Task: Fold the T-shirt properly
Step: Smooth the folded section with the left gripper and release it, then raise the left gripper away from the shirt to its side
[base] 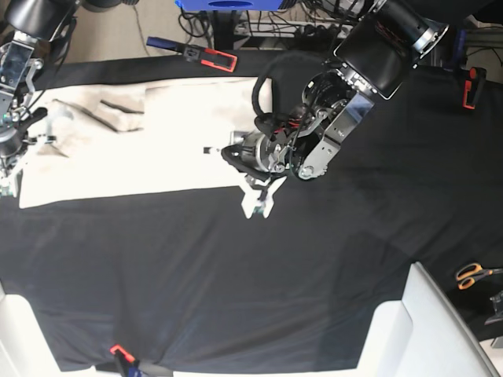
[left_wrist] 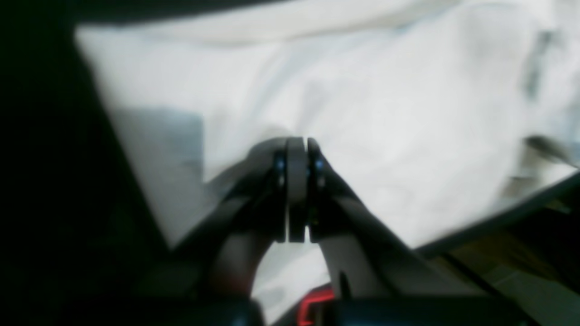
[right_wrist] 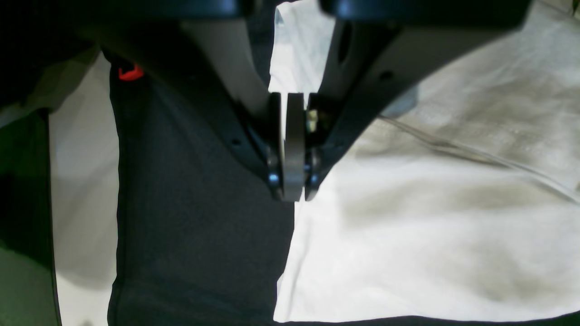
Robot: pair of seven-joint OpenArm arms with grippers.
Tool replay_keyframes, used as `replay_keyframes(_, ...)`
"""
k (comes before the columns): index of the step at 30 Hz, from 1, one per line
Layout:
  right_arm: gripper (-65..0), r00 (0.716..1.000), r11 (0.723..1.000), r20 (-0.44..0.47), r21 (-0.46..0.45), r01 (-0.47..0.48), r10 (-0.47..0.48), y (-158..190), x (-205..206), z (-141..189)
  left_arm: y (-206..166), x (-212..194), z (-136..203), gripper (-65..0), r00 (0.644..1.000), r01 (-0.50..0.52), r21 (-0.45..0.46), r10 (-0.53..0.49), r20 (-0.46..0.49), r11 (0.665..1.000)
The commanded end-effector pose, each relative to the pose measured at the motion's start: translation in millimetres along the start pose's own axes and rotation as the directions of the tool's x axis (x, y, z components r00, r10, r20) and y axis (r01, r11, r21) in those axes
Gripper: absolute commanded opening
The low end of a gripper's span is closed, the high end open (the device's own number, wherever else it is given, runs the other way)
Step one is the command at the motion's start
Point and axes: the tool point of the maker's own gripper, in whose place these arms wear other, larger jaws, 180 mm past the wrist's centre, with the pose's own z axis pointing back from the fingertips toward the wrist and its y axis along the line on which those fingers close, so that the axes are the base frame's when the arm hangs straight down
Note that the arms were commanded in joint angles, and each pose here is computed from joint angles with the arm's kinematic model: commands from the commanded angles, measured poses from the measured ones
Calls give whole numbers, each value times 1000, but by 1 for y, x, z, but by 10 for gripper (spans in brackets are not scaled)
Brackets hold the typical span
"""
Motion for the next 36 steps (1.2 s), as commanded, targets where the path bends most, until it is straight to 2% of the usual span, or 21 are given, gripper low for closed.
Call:
replay_keyframes(1,-645,999,1000,49,-24,2,-1,-10,16,1,-1,13,2,-650,1000,2,-3,-2,29,1000)
replay_keyframes(7,-645,999,1000,49,-23,1,0,-10,16,1,26,39,0,-650,988,87,144,-103,112,986)
replay_keyframes(13,-644,999,1000,48,-22,1,0,-9,16,1,7,60,7,-650,980,92,113,-110,166,989)
replay_keyframes(16,-644,999,1000,51,-24,0,1,-10,17,1,-1,79,23,-650,968,84,87,-102,230,993)
replay_keyframes(18,-642,999,1000,52,-27,0,1,-11,17,2,12,95,40,-650,956,24,77,-45,288,997)
replay_keyframes(21,-641,999,999,47,-38,13,-11,-17,21,7,58,85,68,-650,945,-109,84,77,318,991)
replay_keyframes(22,-641,999,999,37,-15,30,-29,-14,23,9,73,78,76,-650,941,-139,95,101,324,986)
replay_keyframes(26,-641,994,980,-18,169,109,-107,3,34,14,129,44,110,-650,931,-159,157,95,353,975)
replay_keyframes(28,-641,989,967,-54,211,145,-136,-2,37,15,151,27,121,-650,929,-178,181,104,356,967)
replay_keyframes(30,-635,974,950,-86,216,224,-210,-11,42,15,171,4,133,-650,932,-179,204,99,350,962)
replay_keyframes(33,-536,945,924,-113,202,325,-308,-27,44,18,190,-18,148,-650,933,-168,228,80,352,959)
replay_keyframes(36,-326,905,885,-170,201,419,-390,-42,37,19,208,-32,162,-650,917,-160,258,46,397,953)
